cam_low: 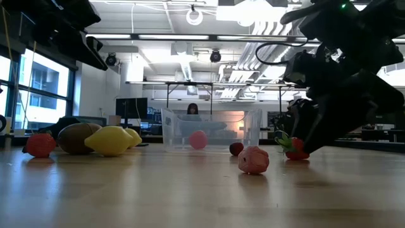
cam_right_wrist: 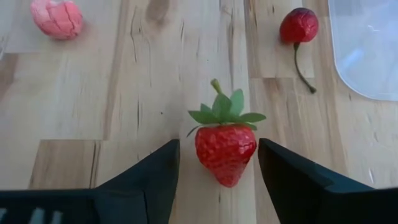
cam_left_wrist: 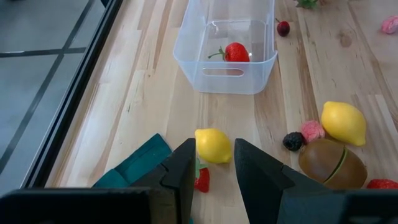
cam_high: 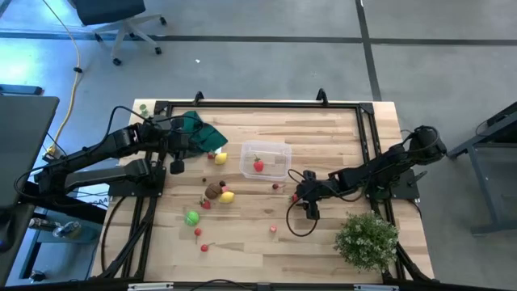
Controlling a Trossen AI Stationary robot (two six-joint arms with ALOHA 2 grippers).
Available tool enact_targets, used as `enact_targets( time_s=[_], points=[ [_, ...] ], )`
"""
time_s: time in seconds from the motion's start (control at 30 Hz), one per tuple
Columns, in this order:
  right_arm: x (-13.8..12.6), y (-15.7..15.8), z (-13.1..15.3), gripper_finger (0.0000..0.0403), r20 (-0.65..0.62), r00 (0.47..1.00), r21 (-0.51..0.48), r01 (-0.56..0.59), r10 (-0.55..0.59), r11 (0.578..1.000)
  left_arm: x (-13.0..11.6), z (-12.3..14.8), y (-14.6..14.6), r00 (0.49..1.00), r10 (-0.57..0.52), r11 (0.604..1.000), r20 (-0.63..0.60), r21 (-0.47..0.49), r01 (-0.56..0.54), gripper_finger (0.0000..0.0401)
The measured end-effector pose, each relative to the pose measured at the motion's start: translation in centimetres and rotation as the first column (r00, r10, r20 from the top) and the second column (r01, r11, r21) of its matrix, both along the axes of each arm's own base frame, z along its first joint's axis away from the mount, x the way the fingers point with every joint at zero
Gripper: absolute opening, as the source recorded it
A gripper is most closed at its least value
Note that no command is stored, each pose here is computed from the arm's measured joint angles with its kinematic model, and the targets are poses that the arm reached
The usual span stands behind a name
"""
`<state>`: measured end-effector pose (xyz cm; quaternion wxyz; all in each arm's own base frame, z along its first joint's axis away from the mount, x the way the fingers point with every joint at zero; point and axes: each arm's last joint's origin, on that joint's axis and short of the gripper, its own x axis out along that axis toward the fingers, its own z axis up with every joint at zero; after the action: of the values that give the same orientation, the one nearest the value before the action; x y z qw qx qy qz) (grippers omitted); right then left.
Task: Pick and placing Produce into tupperware
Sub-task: Put the bottom right red strawberry into the transparent bin
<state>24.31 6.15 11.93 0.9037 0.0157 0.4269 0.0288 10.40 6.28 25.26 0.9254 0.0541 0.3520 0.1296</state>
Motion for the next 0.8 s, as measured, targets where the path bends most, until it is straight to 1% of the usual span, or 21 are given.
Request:
enact_targets(
  time_s=[0.23,0.6,0.8],
  points=[
    [0.21,-0.44,0.08,0.0171,0.005,1.0,0.037,0.023,-0.023,0.999,0.0,0.01,0.0,1.0,0.0,1.0,0.0,0.0,0.0,0.0099],
    [0.3,-0.79,0.09,0.0147,0.004,0.999,0.042,0.036,-0.036,0.998,0.0,0.0,0.0,1.0,0.0,1.0,0.0,0.0,0.0,0.0099],
    [0.24,-0.8,0.07,0.0145,-0.009,0.998,0.061,0.063,-0.062,0.996,0.0,0.0,0.0,1.0,0.0,1.0,0.0,0.0,0.0,0.0099]
  ],
)
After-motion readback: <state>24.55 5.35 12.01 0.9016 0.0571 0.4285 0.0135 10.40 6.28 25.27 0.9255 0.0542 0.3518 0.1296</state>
